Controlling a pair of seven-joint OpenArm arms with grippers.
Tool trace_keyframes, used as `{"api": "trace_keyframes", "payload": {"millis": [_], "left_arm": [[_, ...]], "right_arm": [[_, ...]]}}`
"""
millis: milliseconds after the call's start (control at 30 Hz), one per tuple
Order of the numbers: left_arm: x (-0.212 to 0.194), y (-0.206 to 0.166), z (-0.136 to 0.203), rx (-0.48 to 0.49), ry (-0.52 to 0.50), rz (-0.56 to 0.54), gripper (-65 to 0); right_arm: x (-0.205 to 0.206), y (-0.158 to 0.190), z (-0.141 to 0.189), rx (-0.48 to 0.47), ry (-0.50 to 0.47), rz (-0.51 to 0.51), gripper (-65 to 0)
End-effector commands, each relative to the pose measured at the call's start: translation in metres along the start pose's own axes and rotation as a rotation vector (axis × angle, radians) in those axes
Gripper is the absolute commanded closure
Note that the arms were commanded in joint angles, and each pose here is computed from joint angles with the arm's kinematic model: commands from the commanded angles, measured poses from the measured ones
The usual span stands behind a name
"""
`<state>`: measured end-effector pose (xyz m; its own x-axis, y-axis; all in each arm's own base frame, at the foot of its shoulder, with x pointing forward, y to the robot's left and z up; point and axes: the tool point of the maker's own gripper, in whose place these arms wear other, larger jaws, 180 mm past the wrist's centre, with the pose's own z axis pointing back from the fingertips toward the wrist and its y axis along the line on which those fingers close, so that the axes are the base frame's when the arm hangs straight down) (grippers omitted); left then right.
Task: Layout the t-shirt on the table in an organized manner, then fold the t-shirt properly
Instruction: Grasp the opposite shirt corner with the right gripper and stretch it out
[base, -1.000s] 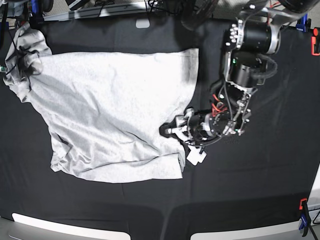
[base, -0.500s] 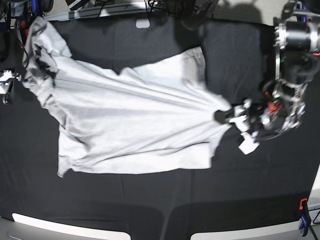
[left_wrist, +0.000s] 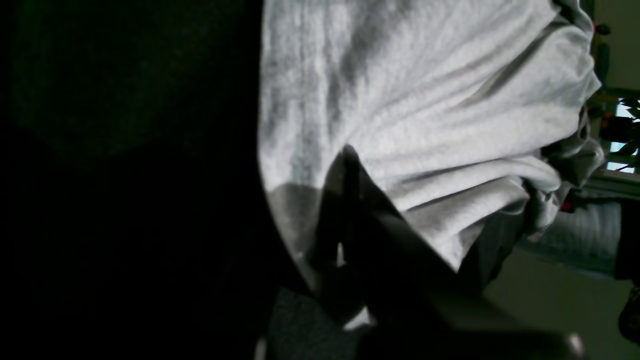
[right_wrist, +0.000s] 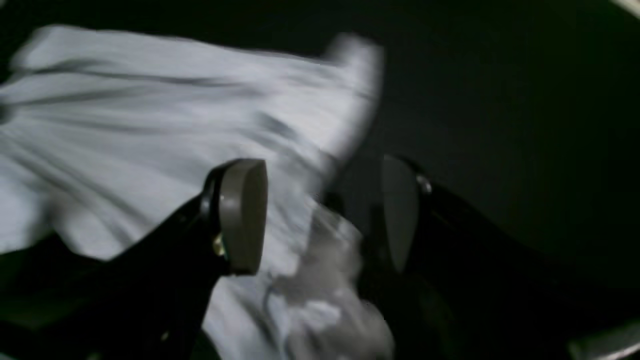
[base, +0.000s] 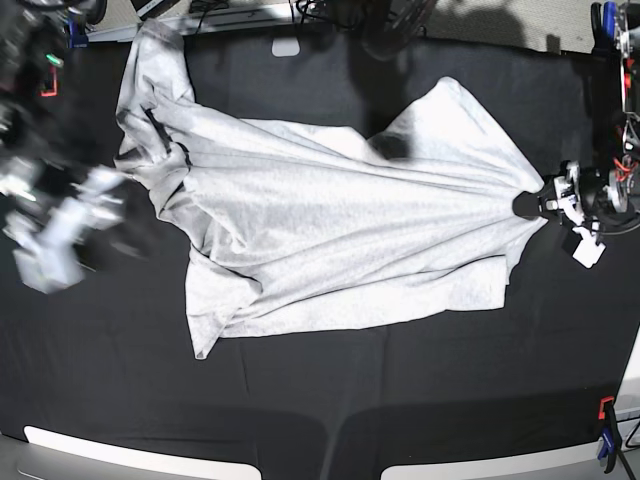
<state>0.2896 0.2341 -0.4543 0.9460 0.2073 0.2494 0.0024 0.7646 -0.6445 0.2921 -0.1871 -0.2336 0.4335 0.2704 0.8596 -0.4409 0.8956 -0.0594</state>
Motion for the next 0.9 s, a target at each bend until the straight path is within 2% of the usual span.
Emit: {"api": "trace_keyframes", "payload": {"millis": [0,133,200,333,500,633,800,867], "left_arm": [[-0.029,0.018,0.001,0.088,0.131,0.001,0.0],[-0.040,0.013,-0.008,0.068,0.156,0.011,0.0],[-0.045,0.013,-0.010,0.067,0.163,0.017,0.0],[-0.048,0.014,-0.010,0.065,0.170,0.020,0.0],[-0.048,0.014,-0.010,0.065,0.170,0.019,0.0],[-0.048,0.013,-0.010,0.065,0.169,0.019,0.0],[-0.048,0.012,-0.012,0.062,0.167,0.019,0.0],[-0.048,0.012,-0.012,0.060,0.166,0.019,0.0]], "right_arm": [[0.019,0.008,-0.007,0.008,-0.052,0.053,-35.3],[0.031,0.043,-0.054,0.010,-0.031,0.190,-35.1],[0.029,0.052,-0.078,-0.013,0.000,0.222,-35.1],[0.012,0.051,-0.124,-0.068,0.100,0.262,-35.1],[-0.016,0.037,-0.170,-0.089,0.253,0.298,-35.1],[-0.031,0.028,-0.190,-0.081,0.344,0.301,-35.1],[-0.045,0.000,-0.186,-0.198,0.435,0.325,-35.1],[-0.047,-0.001,-0.185,-0.201,0.443,0.322,-35.0]]}}
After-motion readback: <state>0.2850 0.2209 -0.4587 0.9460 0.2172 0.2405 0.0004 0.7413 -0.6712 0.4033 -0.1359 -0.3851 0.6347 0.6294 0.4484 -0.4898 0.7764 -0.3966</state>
